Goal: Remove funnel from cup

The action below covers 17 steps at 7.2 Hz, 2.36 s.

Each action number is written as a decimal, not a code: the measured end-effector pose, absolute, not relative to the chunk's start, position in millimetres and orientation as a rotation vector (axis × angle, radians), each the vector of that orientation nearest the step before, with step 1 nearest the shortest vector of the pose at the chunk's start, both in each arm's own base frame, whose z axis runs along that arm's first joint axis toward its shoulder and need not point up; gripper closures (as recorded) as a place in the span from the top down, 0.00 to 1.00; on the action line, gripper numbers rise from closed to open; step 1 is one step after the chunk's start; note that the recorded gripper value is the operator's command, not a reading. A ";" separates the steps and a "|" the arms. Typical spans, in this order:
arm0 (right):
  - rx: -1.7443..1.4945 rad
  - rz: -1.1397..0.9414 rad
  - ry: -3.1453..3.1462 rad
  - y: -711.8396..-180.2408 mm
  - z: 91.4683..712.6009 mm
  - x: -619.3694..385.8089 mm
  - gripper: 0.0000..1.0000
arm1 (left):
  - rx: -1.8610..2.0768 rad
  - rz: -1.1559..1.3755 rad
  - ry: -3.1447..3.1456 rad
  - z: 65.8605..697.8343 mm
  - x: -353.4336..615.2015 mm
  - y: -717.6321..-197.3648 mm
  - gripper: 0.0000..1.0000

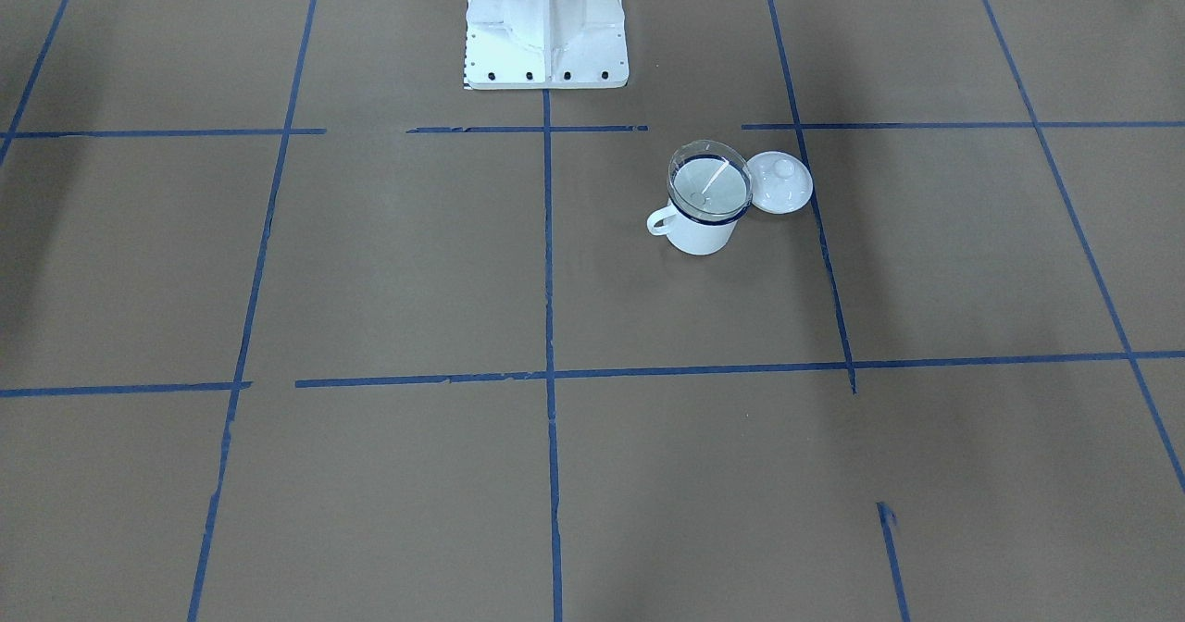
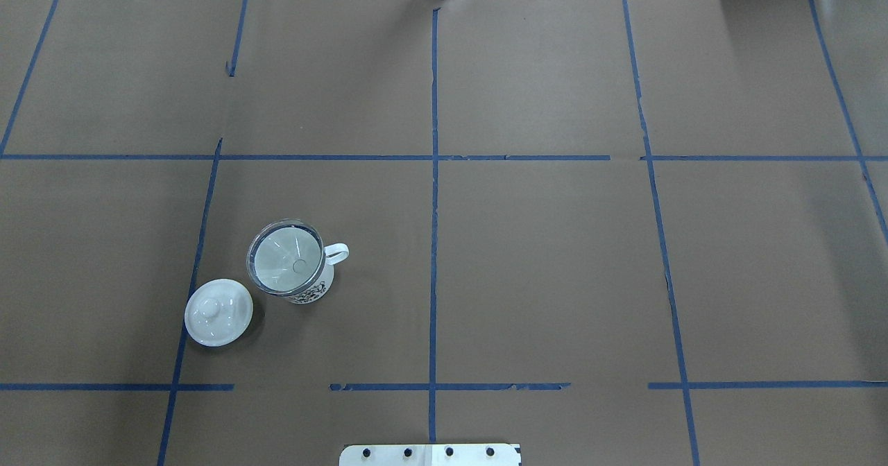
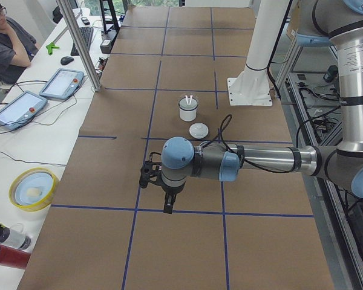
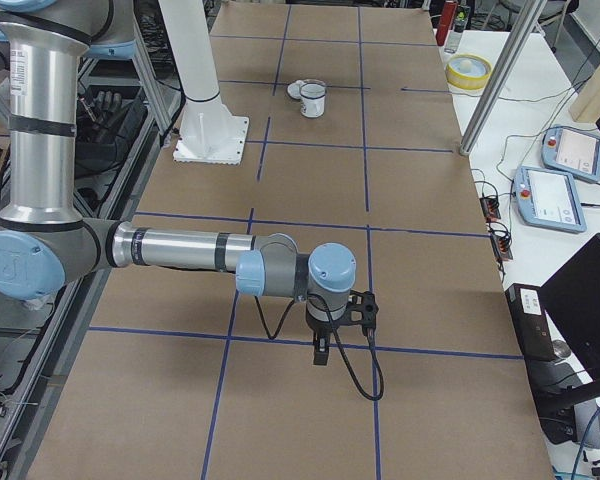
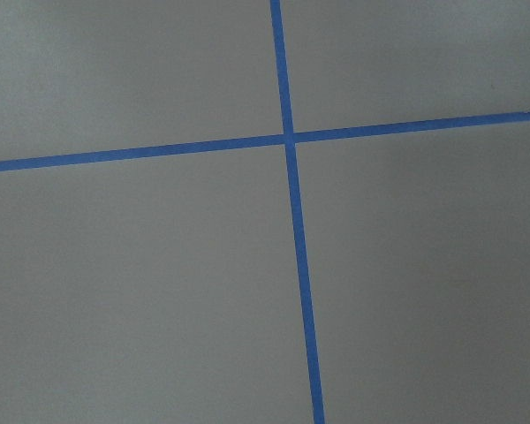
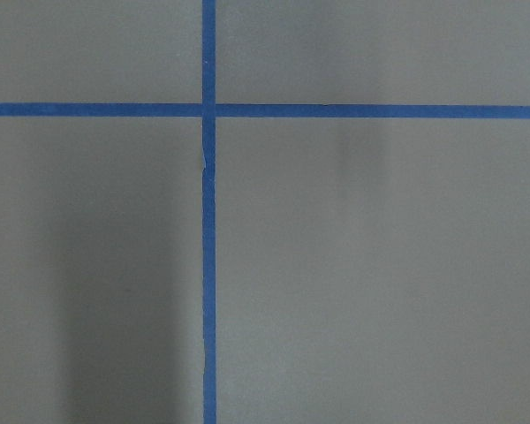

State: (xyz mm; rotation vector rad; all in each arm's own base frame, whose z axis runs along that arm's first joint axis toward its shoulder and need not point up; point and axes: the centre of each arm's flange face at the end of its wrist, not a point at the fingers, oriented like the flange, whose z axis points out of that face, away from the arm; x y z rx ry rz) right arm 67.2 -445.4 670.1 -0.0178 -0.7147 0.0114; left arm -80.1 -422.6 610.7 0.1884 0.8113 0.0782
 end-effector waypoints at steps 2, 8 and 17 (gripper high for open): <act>-0.018 0.011 -0.715 -445.4 670.1 67.2 1.00 | 0.348 0.149 0.818 550.3 -78.9 -473.2 1.00; -0.018 0.011 -0.715 -445.4 670.2 67.2 1.00 | 0.615 0.179 1.029 449.1 42.6 -506.2 1.00; -0.018 0.011 -0.715 -445.4 670.0 67.2 1.00 | 0.086 -0.127 1.018 217.4 414.6 -431.0 1.00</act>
